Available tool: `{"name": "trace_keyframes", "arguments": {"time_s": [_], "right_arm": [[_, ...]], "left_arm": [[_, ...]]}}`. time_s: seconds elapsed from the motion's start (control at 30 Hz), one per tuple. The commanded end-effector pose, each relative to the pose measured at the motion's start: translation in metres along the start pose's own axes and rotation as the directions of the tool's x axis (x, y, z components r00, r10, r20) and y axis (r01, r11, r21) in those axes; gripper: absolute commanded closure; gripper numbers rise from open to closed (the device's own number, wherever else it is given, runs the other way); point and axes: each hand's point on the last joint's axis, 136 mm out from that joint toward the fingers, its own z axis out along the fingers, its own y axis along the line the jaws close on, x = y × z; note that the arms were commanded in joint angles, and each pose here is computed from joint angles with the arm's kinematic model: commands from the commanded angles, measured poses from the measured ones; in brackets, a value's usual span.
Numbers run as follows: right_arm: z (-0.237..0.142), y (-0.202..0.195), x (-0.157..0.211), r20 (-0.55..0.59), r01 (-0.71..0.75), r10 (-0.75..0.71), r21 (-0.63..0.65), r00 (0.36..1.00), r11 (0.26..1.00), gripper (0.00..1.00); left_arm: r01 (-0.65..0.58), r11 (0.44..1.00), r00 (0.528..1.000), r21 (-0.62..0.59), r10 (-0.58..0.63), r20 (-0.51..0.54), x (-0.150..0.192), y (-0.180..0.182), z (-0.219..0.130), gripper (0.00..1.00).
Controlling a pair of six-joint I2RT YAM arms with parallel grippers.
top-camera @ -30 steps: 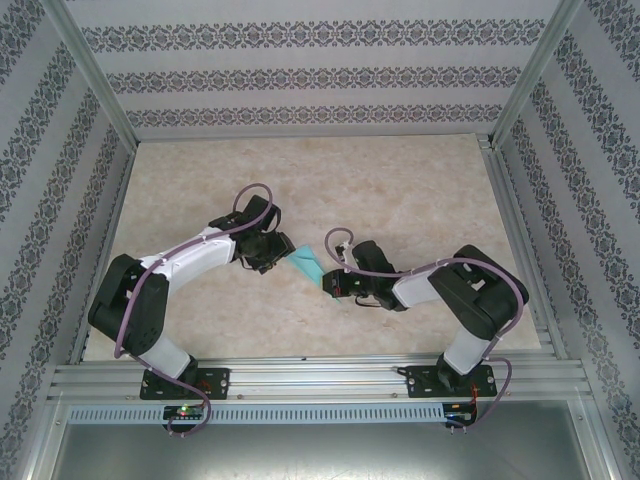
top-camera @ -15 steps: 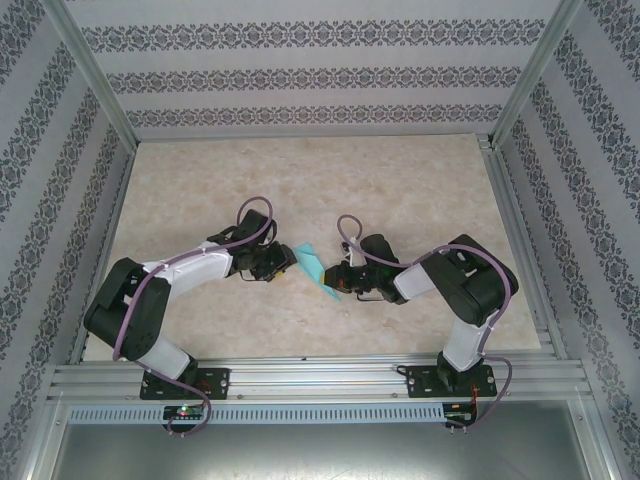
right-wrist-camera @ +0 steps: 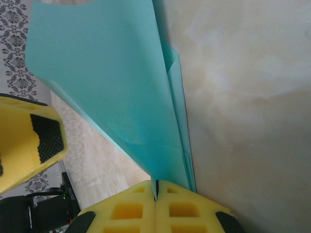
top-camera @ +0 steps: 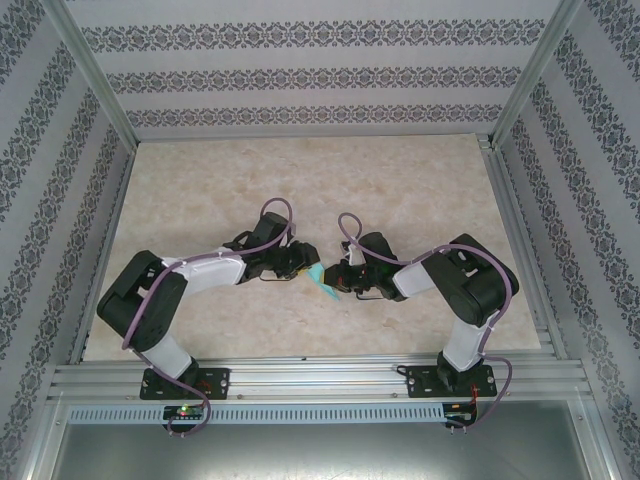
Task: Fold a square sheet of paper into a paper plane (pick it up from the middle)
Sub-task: Fold the wing for the fifth time at the center of the table.
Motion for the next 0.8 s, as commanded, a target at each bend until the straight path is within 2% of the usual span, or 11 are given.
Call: {"name": "trace_keyframes", "arguments": {"time_s": [0.0, 0.43, 0.77], "right_arm": [[0.006, -0.043, 0.008, 0.012, -0.066, 0.065, 0.158, 0.998, 0.985, 0.97], [0.005, -0.044, 0.010, 0.007, -0.074, 0.073, 0.166, 0.997, 0.983, 0.96], [0.000, -0.046, 0.012, -0.004, -0.040, 0.042, 0.227, 0.999, 0.973, 0.94]], "left_arm": [[-0.024, 0.997, 1.000, 0.077, 0.024, 0.010, -0.003, -0.027, 0.009, 0.64], [-0.030, 0.999, 0.999, -0.023, 0.031, 0.029, -0.010, -0.004, 0.025, 0.64], [-0.032, 0.997, 0.999, -0.075, 0.035, 0.039, -0.014, 0.010, 0.033, 0.64]]}}
